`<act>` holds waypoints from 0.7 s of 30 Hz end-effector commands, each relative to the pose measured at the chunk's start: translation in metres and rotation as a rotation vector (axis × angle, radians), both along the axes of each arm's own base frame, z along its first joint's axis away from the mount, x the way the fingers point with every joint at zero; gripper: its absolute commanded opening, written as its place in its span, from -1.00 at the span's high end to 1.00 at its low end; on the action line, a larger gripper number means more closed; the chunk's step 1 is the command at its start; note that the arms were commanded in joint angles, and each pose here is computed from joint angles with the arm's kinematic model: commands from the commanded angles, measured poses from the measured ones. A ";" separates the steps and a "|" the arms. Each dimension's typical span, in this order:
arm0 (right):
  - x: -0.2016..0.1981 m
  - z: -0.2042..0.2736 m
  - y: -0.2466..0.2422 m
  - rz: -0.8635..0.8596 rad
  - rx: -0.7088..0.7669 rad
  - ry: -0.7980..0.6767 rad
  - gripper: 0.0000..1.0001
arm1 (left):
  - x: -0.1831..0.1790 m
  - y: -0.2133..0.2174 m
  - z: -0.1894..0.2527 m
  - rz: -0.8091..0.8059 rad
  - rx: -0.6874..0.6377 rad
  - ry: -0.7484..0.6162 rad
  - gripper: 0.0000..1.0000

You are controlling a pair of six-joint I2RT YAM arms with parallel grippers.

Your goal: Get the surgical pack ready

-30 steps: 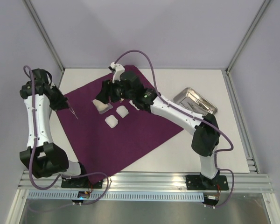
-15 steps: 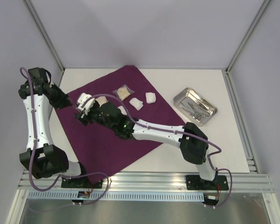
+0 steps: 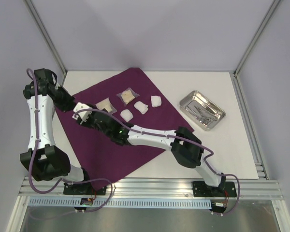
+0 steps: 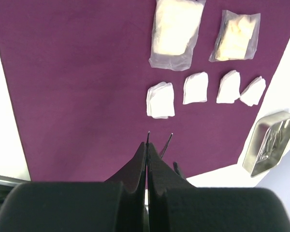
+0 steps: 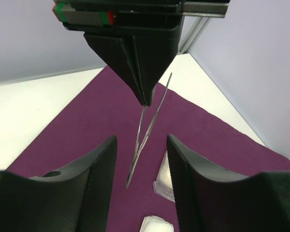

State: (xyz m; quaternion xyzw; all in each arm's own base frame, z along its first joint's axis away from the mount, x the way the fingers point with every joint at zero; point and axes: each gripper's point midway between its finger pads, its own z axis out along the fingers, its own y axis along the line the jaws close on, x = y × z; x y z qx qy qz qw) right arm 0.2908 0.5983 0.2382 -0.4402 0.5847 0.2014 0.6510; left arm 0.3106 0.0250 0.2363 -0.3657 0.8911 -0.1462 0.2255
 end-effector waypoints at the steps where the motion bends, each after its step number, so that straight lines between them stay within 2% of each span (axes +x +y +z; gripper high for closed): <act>1: 0.009 0.010 0.002 -0.058 -0.002 -0.051 0.06 | 0.006 -0.008 0.012 -0.006 -0.026 -0.036 1.00; 4: 0.013 0.000 0.001 -0.079 -0.017 -0.049 0.18 | 0.006 -0.009 0.012 -0.006 -0.034 -0.034 1.00; 8: 0.017 -0.011 0.000 -0.101 -0.046 -0.053 0.20 | 0.005 -0.010 0.011 -0.008 -0.036 -0.030 1.00; 16: 0.024 -0.014 0.002 -0.122 -0.028 -0.046 0.52 | -0.003 -0.016 -0.001 -0.020 -0.063 0.007 1.00; 21: 0.025 -0.015 0.004 -0.127 -0.019 -0.037 0.53 | -0.005 -0.019 -0.006 -0.030 -0.064 0.018 1.00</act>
